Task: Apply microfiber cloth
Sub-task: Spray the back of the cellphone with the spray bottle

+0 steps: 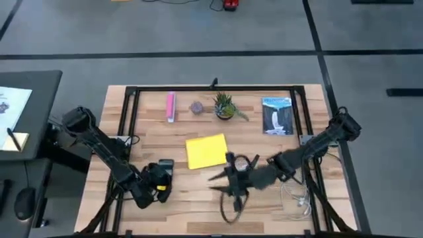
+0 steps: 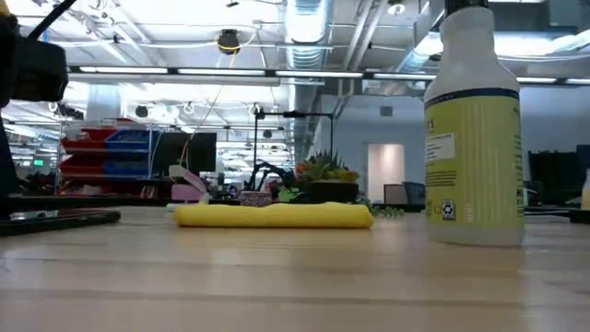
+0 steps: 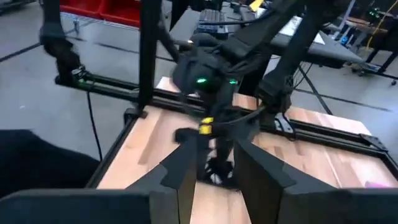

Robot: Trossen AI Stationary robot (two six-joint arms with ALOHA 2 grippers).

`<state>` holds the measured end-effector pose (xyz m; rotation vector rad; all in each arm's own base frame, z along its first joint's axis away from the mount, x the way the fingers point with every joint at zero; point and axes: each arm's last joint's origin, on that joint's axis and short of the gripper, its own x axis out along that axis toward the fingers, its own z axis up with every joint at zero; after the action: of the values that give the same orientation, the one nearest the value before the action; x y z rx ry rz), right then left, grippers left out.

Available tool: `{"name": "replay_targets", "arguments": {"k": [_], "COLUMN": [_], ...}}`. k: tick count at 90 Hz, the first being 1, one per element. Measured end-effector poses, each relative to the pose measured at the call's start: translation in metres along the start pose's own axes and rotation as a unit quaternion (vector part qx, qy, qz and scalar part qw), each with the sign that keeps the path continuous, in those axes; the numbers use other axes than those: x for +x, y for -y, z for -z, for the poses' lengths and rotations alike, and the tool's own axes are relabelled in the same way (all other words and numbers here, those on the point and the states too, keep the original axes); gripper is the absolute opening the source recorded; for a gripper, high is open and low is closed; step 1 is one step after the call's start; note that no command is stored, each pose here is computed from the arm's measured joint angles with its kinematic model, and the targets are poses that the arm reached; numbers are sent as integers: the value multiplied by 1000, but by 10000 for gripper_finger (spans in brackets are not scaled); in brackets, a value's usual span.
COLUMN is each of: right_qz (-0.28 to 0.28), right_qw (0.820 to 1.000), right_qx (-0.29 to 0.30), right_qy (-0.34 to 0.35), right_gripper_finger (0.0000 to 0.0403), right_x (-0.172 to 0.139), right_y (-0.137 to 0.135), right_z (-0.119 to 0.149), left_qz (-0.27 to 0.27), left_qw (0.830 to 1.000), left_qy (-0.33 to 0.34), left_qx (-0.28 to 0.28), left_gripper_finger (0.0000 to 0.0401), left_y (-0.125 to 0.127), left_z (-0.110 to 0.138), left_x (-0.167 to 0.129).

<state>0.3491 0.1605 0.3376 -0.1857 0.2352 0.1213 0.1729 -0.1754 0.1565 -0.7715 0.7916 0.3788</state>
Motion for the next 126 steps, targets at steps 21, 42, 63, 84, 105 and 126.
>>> {"name": "replay_targets", "arguments": {"k": [21, 42, 63, 84, 105, 126], "right_qz": [-5, -3, -76, -117, -133, -117], "right_qw": [1000, 995, 972, 932, 899, 862], "right_qx": [-24, 27, 126, 245, 331, 396], "right_qy": [15, -96, -184, -240, -255, -294], "right_gripper_finger": [97, 105, 150, 204, 219, 219], "right_x": [51, 104, 147, 175, 201, 211], "right_y": [54, 88, 94, 97, 89, 92], "right_z": [-14, 35, 105, 148, 161, 182], "left_qz": [-26, -102, -106, -126, -151, -171], "left_qw": [997, 992, 992, 977, 951, 951], "left_qy": [39, 36, 19, -61, -74, -29], "left_qx": [57, 71, 61, 159, 259, 256], "left_gripper_finger": [278, 278, 278, 278, 278, 278], "left_y": [38, 41, 28, 12, 3, 1], "left_z": [-24, -34, -3, 25, 41, 31], "left_x": [-23, -46, -51, -34, -6, 19]}}
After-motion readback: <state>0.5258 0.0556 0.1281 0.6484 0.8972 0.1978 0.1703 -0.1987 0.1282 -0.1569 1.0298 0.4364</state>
